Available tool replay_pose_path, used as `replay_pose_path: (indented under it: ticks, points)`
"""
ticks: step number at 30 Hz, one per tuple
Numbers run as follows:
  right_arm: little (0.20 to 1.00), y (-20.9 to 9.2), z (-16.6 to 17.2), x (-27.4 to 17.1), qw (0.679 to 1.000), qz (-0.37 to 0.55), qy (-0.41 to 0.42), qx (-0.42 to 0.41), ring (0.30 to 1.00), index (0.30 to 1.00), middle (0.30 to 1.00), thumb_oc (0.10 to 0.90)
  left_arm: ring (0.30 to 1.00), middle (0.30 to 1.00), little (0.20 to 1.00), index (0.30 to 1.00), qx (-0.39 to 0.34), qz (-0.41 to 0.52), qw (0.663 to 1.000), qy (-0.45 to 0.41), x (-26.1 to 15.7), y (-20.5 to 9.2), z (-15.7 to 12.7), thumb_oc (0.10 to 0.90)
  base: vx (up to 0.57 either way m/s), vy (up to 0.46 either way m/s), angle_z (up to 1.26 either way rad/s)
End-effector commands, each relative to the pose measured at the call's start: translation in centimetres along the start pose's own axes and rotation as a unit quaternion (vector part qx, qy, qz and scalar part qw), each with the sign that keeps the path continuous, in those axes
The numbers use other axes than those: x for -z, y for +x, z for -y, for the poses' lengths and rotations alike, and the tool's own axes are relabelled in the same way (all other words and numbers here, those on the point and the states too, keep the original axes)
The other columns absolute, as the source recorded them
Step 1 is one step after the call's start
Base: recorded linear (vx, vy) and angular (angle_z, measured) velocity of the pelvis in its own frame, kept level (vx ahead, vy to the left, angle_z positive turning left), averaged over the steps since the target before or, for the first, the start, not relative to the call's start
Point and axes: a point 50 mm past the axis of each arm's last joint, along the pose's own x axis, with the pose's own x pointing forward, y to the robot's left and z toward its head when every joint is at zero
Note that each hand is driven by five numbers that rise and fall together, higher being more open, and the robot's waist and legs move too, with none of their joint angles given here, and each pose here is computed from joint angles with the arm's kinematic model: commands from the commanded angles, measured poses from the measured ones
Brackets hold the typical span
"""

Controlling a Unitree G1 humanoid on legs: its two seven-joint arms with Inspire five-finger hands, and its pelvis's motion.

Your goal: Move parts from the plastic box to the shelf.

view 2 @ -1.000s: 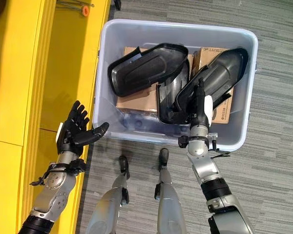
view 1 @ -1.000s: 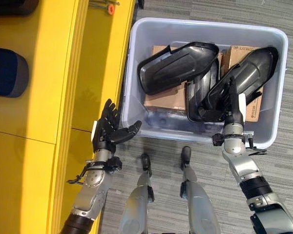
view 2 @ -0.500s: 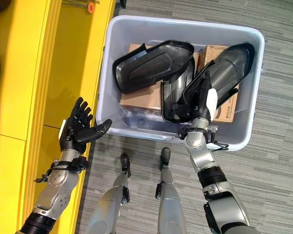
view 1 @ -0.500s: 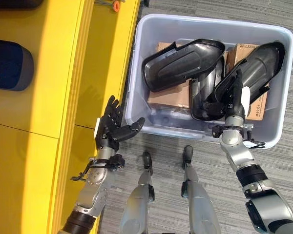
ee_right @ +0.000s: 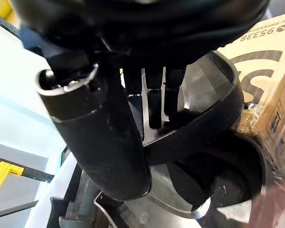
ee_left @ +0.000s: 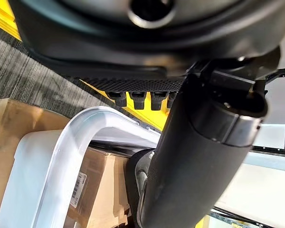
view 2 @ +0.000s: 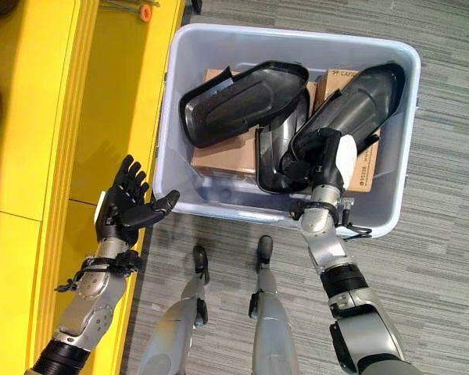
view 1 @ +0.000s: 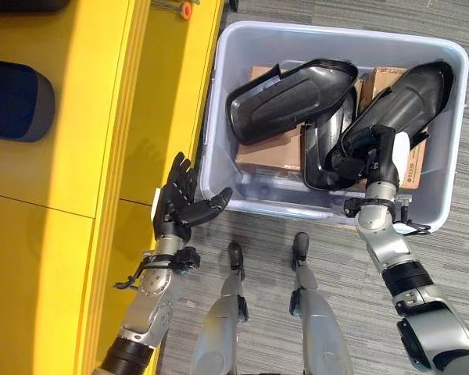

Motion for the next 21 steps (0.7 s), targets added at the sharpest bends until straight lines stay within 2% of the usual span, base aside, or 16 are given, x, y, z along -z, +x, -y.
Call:
replay_pose_path:
  ticks: [1,12,21]
  points:
    - [0.300,-2.3,-2.2,1.5,0.998,-0.031,0.016,-0.053,0.300,0.300,0.300,0.400,1.000,1.000,1.000,1.000,0.025,0.099,0.995,0.004,-3.6,0.0,0.5,0.900,0.00,0.000,0.00]
    - [0.300,-3.4,0.4,1.0,0.999,0.024,-0.017,-0.033,0.300,0.300,0.300,0.400,1.000,1.000,1.000,1.000,0.018,0.091,0.995,0.018,-3.4,-0.1,-0.2,0.900,0.01,-0.010,0.05]
    - [0.300,-4.3,4.9,0.0,0.995,0.090,-0.048,-0.004,0.300,0.300,0.300,0.400,1.000,1.000,1.000,1.000,0.030,0.061,0.997,0.045,-2.7,-0.6,-1.3,0.900,0.03,-0.005,0.02]
